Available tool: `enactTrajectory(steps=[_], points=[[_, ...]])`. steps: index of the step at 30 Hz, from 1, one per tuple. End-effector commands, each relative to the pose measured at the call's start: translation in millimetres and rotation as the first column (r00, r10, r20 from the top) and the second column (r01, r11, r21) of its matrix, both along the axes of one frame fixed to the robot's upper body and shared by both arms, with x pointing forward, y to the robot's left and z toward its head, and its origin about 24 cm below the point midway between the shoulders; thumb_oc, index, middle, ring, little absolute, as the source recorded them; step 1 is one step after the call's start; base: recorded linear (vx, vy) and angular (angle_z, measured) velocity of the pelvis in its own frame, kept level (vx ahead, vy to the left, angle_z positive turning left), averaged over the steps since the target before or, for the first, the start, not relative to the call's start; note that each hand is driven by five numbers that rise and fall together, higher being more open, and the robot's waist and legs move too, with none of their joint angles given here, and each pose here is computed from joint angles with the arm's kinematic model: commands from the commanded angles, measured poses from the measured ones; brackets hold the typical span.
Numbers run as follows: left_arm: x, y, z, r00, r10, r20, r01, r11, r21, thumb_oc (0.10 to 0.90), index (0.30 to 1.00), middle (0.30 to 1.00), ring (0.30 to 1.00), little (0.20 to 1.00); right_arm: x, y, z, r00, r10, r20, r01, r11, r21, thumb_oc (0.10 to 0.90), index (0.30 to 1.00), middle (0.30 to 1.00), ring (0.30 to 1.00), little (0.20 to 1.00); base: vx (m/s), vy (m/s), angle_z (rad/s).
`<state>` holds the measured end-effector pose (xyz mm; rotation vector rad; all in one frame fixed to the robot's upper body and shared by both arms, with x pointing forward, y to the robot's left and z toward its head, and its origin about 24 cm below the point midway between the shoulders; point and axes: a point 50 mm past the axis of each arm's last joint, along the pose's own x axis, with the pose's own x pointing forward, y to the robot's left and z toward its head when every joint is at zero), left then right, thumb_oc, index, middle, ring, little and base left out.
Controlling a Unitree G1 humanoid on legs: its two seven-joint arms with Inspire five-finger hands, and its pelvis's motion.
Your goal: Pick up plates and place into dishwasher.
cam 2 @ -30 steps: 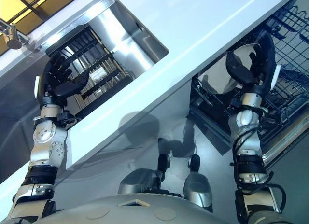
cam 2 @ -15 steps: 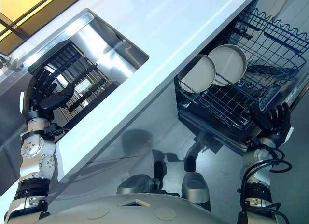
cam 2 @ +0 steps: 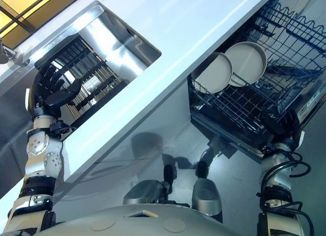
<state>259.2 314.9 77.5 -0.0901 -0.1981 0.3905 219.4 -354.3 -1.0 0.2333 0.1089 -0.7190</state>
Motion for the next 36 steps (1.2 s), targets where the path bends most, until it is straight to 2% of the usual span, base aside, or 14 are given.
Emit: enactTrajectory(steps=[1, 3, 4, 8, 12, 16, 19, 21, 22, 25, 28, 30, 32, 36], points=[[7, -14, -1, 0.998, -0.048, 0.034, 0.049, 0.999, -0.019, 0.800, 0.900, 0.900, 0.900, 0.900, 39, 5, 44, 0.954, 0.228, 0.196, -0.229, 0.973, -0.017, 0.800, 0.900, 0.900, 0.900, 0.900, -0.06, 0.015, -0.01], [10, -16, 3, 0.997, -0.056, 0.051, 0.057, 0.998, -0.016, 0.800, 0.900, 0.900, 0.900, 0.900, 51, 25, 41, 0.888, 0.342, 0.307, -0.392, 0.912, 0.119, 0.800, 0.900, 0.900, 0.900, 0.900, -0.06, 0.033, -0.03], [10, -16, 4, 0.997, -0.056, 0.052, 0.057, 0.998, -0.016, 0.800, 0.900, 0.900, 0.900, 0.900, 52, 26, 41, 0.882, 0.349, 0.317, -0.405, 0.906, 0.127, 0.800, 0.900, 0.900, 0.900, 0.900, -0.04, 0.037, -0.07], [16, -19, 12, 0.994, -0.067, 0.088, 0.069, 0.997, -0.017, 0.800, 0.900, 0.900, 0.900, 0.900, 76, 57, 59, 0.715, 0.488, 0.500, -0.626, 0.766, 0.147, 0.800, 0.900, 0.900, 0.900, 0.900, -0.03, 0.050, -0.03], [21, -24, 20, 0.991, -0.081, 0.109, 0.082, 0.997, -0.004, 0.800, 0.900, 0.900, 0.900, 0.900, 99, 95, 97, 0.537, 0.581, 0.611, -0.745, 0.667, 0.021, 0.800, 0.900, 0.900, 0.900, 0.900, -0.02, 0.057, 0.00], [27, -32, 22, 0.989, -0.099, 0.109, 0.099, 0.995, 0.002, 0.800, 0.900, 0.900, 0.900, 0.900, 116, 152, 148, 0.320, 0.682, 0.657, -0.821, 0.546, -0.166, 0.800, 0.900, 0.900, 0.900, 0.900, 0.02, 0.104, 0.03], [31, -38, 21, 0.988, -0.117, 0.097, 0.117, 0.993, 0.003, 0.800, 0.900, 0.900, 0.900, 0.900, 121, 190, 188, 0.172, 0.748, 0.641, -0.827, 0.463, -0.319, 0.800, 0.900, 0.900, 0.900, 0.900, 0.07, 0.129, 0.01], [33, -41, 19, 0.988, -0.128, 0.089, 0.128, 0.992, 0.006, 0.800, 0.900, 0.900, 0.900, 0.900, 120, 210, 212, 0.111, 0.786, 0.608, -0.797, 0.436, -0.419, 0.800, 0.900, 0.900, 0.900, 0.900, 0.11, 0.122, -0.04], [33, -43, 18, 0.987, -0.136, 0.081, 0.136, 0.991, 0.008, 0.800, 0.900, 0.900, 0.900, 0.900, 118, 224, 233, 0.100, 0.821, 0.562, -0.724, 0.447, -0.525, 0.800, 0.900, 0.900, 0.900, 0.900, 0.13, 0.118, 0.00], [31, -45, 13, 0.988, -0.141, 0.069, 0.141, 0.990, 0.006, 0.800, 0.900, 0.900, 0.900, 0.900, 113, 236, 258, 0.133, 0.858, 0.495, -0.574, 0.474, -0.667, 0.800, 0.900, 0.900, 0.900, 0.900, 0.10, 0.096, 0.11], [26, -46, 5, 0.989, -0.143, 0.048, 0.143, 0.990, 0.003, 0.800, 0.900, 0.900, 0.900, 0.900, 102, 258, 277, 0.157, 0.925, 0.345, -0.415, 0.379, -0.827, 0.800, 0.900, 0.900, 0.900, 0.900, 0.15, 0.110, 0.20], [24, -45, 2, 0.989, -0.144, 0.038, 0.144, 0.990, 0.001, 0.800, 0.900, 0.900, 0.900, 0.900, 105, 265, 276, 0.185, 0.942, 0.280, -0.429, 0.334, -0.840, 0.800, 0.900, 0.900, 0.900, 0.900, 0.14, 0.052, 0.00], [24, -45, 1, 0.989, -0.147, 0.025, 0.147, 0.989, 0.012, 0.800, 0.900, 0.900, 0.900, 0.900, 115, 267, 268, 0.257, 0.947, 0.195, -0.451, 0.296, -0.842, 0.800, 0.900, 0.900, 0.900, 0.900, 0.12, 0.018, 0.04], [25, -43, 3, 0.988, -0.157, 0.010, 0.157, 0.987, 0.037, 0.800, 0.900, 0.900, 0.900, 0.900, 134, 250, 249, 0.391, 0.909, 0.147, -0.505, 0.345, -0.791, 0.800, 0.900, 0.900, 0.900, 0.900, 0.12, -0.007, 0.07]])
